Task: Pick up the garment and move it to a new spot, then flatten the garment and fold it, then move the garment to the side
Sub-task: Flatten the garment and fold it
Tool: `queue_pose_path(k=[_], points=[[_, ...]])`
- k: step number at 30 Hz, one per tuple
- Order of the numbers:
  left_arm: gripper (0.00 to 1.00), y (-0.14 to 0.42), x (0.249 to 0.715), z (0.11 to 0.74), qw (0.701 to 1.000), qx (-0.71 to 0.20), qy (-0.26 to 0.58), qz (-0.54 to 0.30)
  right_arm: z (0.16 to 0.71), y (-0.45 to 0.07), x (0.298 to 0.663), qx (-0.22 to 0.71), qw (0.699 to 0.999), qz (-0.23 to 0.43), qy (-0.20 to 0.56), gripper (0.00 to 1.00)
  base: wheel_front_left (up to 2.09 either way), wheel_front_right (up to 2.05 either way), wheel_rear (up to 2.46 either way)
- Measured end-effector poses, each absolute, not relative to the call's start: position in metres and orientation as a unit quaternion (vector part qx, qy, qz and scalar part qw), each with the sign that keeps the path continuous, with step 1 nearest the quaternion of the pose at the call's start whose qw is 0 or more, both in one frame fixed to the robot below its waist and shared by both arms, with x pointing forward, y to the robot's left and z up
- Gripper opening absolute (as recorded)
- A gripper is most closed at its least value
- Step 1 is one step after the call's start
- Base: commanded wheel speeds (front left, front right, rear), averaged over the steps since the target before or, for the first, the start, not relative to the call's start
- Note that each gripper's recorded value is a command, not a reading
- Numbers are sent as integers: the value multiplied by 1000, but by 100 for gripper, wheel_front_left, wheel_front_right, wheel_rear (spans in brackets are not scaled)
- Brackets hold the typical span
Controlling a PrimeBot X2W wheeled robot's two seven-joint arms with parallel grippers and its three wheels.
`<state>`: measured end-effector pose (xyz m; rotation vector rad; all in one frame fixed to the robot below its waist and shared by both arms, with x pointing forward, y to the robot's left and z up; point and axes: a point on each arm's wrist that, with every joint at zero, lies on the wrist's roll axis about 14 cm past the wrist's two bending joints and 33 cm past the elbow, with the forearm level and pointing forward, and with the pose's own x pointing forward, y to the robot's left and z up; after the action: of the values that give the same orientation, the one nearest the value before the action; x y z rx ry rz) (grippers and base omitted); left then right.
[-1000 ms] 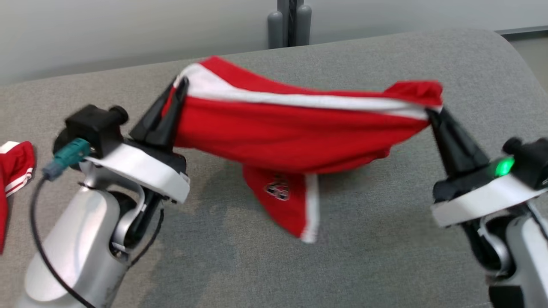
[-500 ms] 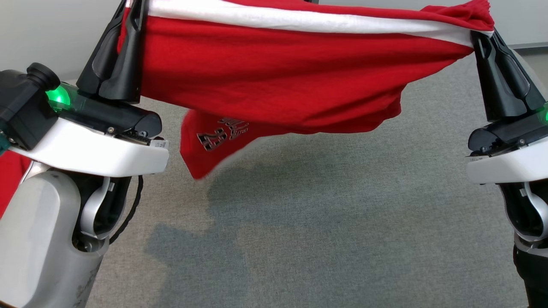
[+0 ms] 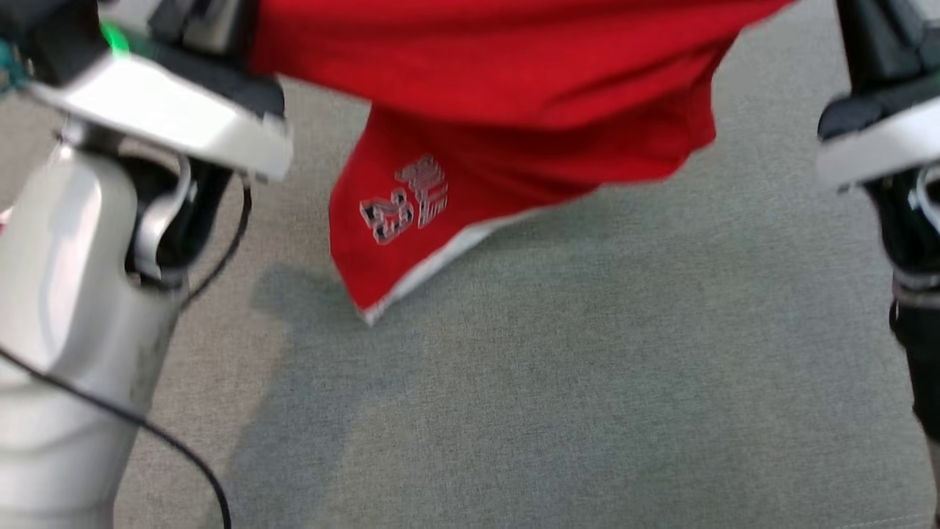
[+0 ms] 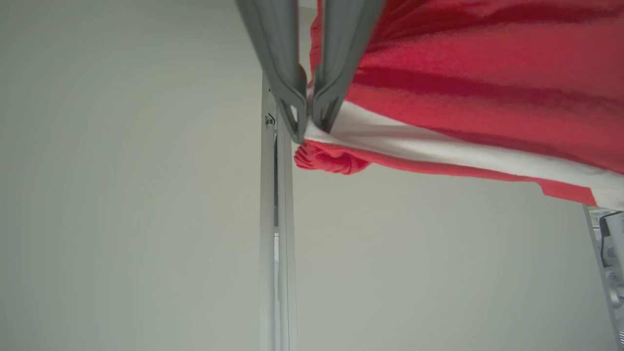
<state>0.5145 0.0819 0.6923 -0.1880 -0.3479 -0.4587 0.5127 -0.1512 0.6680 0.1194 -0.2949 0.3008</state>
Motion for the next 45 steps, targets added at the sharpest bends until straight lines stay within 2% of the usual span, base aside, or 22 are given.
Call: queue_pose_path(k=[8,11,17,22,26,32,35,45], points=[[0,81,607,691,961,-92,-160,-206,672,-140,601,67,976,148,-142,0,0,0,0],[0,83,633,672,969,-90,-132,-190,659,-133,626,76,978,145,-131,0,0,0,0],[0,82,661,628,977,-89,-87,-176,616,-122,653,83,984,136,-86,0,0,0,0],[0,81,663,563,981,-92,-33,-169,556,-113,656,77,987,142,-26,0,0,0,0],[0,79,641,492,979,-117,35,-164,486,-110,637,83,985,146,40,0,0,0,0],[0,83,598,453,972,-168,47,-157,417,-109,588,126,975,149,108,0,0,0,0],[0,85,561,441,969,-185,50,-153,407,-106,553,152,969,158,117,0,0,0,0],[0,97,474,435,970,-185,58,-144,411,-117,477,179,967,144,113,0,0,0,0]])
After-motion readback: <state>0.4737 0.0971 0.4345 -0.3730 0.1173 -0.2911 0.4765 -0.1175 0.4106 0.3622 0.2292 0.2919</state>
